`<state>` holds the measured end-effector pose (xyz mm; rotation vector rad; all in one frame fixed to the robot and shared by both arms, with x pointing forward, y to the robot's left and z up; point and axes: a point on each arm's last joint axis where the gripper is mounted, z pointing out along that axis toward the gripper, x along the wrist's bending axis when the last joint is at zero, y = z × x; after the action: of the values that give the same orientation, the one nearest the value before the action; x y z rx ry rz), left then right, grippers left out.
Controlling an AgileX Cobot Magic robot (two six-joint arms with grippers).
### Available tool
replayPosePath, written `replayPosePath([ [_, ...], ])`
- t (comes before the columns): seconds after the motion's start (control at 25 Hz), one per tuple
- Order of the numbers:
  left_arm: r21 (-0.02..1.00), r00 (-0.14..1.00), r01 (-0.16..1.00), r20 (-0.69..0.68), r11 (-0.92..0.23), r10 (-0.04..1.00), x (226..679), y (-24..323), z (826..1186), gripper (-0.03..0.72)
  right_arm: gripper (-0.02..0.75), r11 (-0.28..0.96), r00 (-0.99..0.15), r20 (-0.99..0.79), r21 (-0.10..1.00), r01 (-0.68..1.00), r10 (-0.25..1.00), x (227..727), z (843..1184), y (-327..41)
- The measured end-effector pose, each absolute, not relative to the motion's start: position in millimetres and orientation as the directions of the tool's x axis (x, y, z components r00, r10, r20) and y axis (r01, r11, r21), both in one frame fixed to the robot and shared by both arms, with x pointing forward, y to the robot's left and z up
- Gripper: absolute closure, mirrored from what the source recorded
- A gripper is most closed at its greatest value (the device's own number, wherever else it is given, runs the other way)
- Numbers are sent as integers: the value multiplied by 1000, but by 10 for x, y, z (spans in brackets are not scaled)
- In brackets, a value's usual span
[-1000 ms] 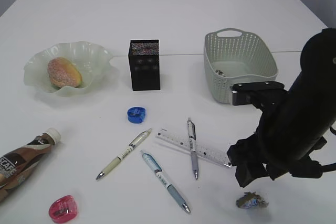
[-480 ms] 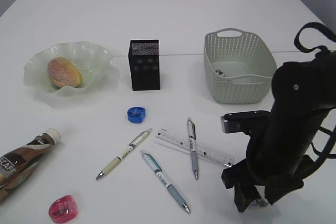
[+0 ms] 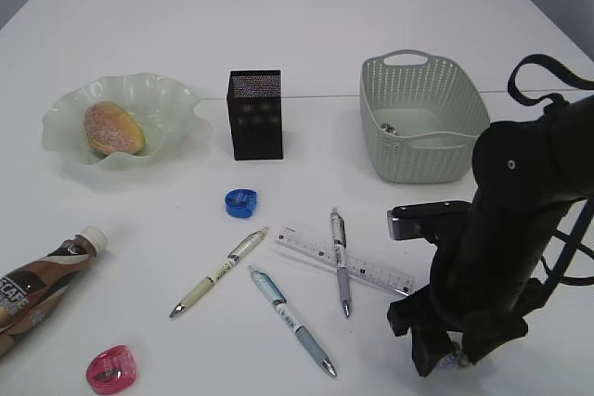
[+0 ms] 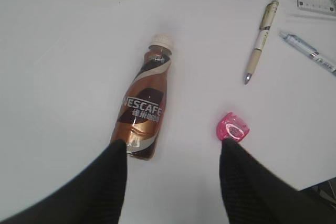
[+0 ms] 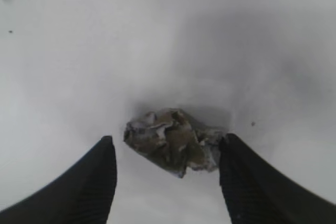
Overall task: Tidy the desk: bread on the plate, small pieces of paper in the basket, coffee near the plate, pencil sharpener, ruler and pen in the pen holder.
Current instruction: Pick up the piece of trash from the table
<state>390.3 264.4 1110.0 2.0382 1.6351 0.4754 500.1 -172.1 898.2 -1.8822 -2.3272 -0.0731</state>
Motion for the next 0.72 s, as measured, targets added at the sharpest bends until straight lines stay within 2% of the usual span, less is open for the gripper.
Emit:
replayPosePath([
  [0.32,575,225,801,-29,-168,974,3911,2642,11106,272,417,212,-201,142,-71,975,969,5000,8934,-1721],
  [0.48,577,225,799,-29,-168,974,3913,2642,11107,272,518,212,-201,142,-71,975,969,5000,8934,-1721],
  [0.72,577,225,799,-29,-168,974,3913,2642,11107,272,560,212,-201,142,-71,975,969,5000,8934,-1721],
])
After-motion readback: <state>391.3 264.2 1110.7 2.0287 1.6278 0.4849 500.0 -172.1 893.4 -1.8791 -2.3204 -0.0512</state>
